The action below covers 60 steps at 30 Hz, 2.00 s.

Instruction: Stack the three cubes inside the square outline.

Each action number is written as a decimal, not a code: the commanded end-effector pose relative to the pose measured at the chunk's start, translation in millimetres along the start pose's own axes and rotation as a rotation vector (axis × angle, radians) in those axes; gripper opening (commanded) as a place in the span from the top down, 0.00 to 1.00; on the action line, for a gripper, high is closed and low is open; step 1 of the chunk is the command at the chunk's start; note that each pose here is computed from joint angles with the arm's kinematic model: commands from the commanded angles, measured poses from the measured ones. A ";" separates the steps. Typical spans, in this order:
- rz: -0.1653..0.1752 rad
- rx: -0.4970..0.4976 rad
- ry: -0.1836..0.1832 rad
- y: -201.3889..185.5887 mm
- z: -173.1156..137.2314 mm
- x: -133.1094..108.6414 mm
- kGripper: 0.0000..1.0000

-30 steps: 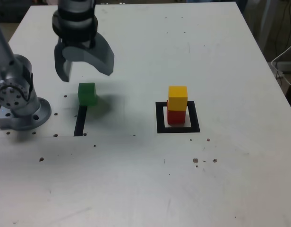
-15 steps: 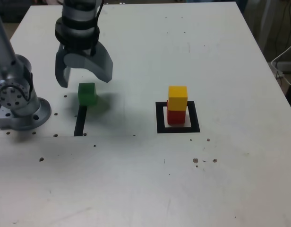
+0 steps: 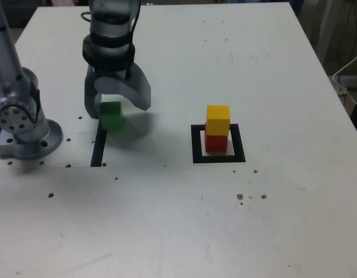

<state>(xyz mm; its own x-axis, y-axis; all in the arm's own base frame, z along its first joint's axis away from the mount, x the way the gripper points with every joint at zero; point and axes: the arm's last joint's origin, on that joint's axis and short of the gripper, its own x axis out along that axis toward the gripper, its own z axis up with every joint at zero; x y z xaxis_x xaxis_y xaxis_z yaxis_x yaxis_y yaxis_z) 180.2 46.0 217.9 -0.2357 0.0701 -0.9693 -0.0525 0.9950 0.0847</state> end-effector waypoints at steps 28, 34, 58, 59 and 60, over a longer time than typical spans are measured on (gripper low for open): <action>-0.025 -0.044 0.044 11.4 14.4 14.0 0.63; -0.043 -0.025 0.035 11.2 19.8 16.6 0.77; -0.035 0.103 -0.046 -0.3 30.1 -54.6 0.85; -0.035 0.106 -0.052 -0.4 31.6 -60.6 0.85; -0.035 0.109 -0.057 -0.5 33.6 -66.5 0.85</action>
<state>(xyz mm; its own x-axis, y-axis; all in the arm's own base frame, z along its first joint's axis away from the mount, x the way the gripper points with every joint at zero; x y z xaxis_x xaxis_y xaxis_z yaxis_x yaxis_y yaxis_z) 224.9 44.3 266.5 -0.1907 0.0358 -0.9810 0.0395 0.9988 0.0288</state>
